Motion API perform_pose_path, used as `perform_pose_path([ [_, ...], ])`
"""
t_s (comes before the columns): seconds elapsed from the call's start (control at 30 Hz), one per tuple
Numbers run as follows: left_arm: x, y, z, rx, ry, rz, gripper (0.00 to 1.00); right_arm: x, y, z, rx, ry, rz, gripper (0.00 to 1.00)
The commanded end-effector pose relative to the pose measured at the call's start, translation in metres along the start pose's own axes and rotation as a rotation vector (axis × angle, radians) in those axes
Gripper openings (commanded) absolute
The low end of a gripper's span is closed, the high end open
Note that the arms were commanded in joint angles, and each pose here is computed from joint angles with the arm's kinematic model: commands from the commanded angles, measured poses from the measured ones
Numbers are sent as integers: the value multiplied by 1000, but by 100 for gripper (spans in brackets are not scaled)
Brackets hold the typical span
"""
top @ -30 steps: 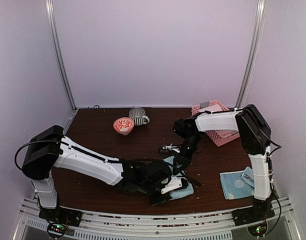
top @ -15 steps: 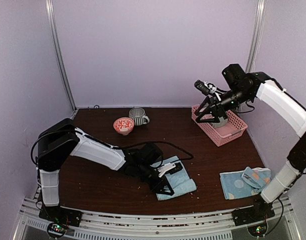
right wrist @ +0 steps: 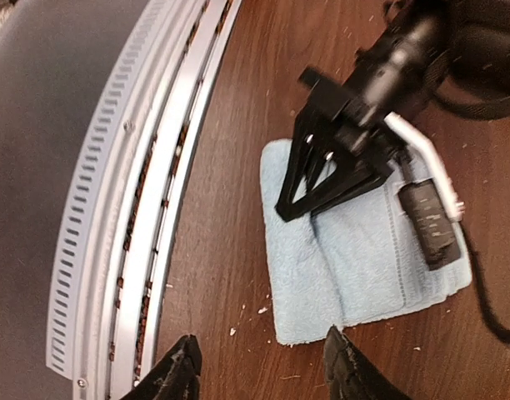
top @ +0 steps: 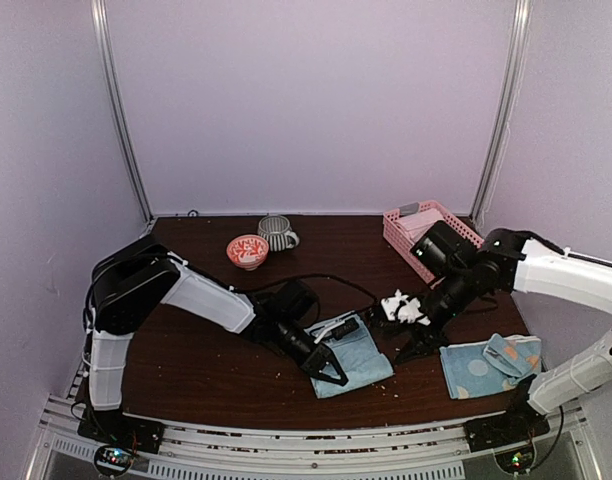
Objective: Roll the towels
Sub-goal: Roll the towel at the center of the board.
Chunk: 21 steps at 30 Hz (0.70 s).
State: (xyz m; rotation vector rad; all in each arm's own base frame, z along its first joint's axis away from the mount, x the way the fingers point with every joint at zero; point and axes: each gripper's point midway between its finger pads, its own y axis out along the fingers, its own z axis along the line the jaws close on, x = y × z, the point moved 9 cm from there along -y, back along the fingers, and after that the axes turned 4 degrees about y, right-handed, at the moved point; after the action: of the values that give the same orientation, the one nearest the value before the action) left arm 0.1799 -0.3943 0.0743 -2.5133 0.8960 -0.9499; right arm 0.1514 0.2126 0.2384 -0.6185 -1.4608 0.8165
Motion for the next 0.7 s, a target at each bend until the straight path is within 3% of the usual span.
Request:
perform_pose_path([
  [0.0,-37,8,29,80,-156,99,0,-17,39,-17,-205,-69,177,51],
  [0.53,-39,6,29,94,-158,110,1,-34,119,-9,-101,-145,284,55],
  [0.67,-37,5,28,104,-152,105,2,-41,128,-4,-66,-148,310,47],
])
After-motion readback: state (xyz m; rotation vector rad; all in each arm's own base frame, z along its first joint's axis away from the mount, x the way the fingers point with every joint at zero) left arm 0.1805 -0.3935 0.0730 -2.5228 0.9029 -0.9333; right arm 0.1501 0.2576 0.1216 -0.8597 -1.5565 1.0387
